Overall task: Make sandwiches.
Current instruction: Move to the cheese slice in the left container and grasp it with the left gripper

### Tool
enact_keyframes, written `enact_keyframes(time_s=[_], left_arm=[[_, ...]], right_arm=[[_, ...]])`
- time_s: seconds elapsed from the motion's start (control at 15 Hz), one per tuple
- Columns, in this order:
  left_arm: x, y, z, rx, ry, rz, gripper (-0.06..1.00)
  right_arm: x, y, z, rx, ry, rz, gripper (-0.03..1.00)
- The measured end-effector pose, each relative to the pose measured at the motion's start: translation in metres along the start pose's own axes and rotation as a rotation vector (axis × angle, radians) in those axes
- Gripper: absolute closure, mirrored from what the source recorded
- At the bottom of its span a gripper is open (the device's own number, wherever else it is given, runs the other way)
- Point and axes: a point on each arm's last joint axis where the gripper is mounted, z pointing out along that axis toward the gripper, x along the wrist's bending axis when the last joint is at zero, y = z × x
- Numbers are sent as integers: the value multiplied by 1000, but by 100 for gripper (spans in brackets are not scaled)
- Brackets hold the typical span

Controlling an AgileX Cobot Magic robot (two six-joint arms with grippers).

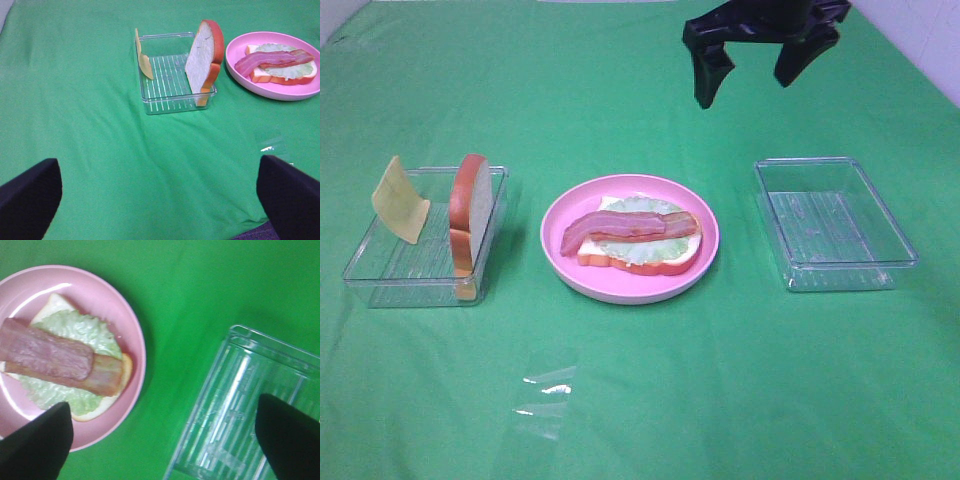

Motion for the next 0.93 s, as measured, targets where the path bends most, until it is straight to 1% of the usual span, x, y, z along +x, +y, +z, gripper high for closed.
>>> enact_keyframes(time_s=[0.07, 0.13, 0.2, 0.27, 0.33, 0.4, 0.47, 0.6, 0.67, 0.73, 0.8, 0.93], left_arm=[[0, 0, 0, 0, 0, 0, -3], [0, 0, 0, 0, 0, 0, -3], [0, 0, 0, 0, 0, 0, -3], [0, 0, 0, 0, 0, 0, -3], [0, 0, 0, 0, 0, 0, -3], [0, 0, 0, 0, 0, 0, -3], [0, 0, 0, 0, 0, 0, -3], [0, 0, 0, 0, 0, 0, -3], [0, 0, 0, 0, 0, 0, -3], [0, 0, 0, 0, 0, 0, -3], [0, 0, 0, 0, 0, 0, -3], [0, 0, 0, 0, -1, 0, -3]], right_arm=[[-54, -7, -7, -12, -31, 138, 2], [-85, -14, -11, -18, -35, 225, 2], [-97, -19, -12, -17, -37, 256, 2], [-127, -38, -14, 12, -48, 329, 3], [-132, -46, -13, 29, -43, 343, 3], [-135, -61, -11, 69, -39, 356, 3], [-129, -78, -13, 108, -31, 356, 3], [-109, -123, -20, 197, -2, 361, 3], [-96, -149, -30, 216, 18, 372, 3], [-81, -179, -45, 216, 39, 381, 3], [-75, -190, -52, 207, 48, 385, 3], [-50, -244, -82, 119, 42, 386, 3]])
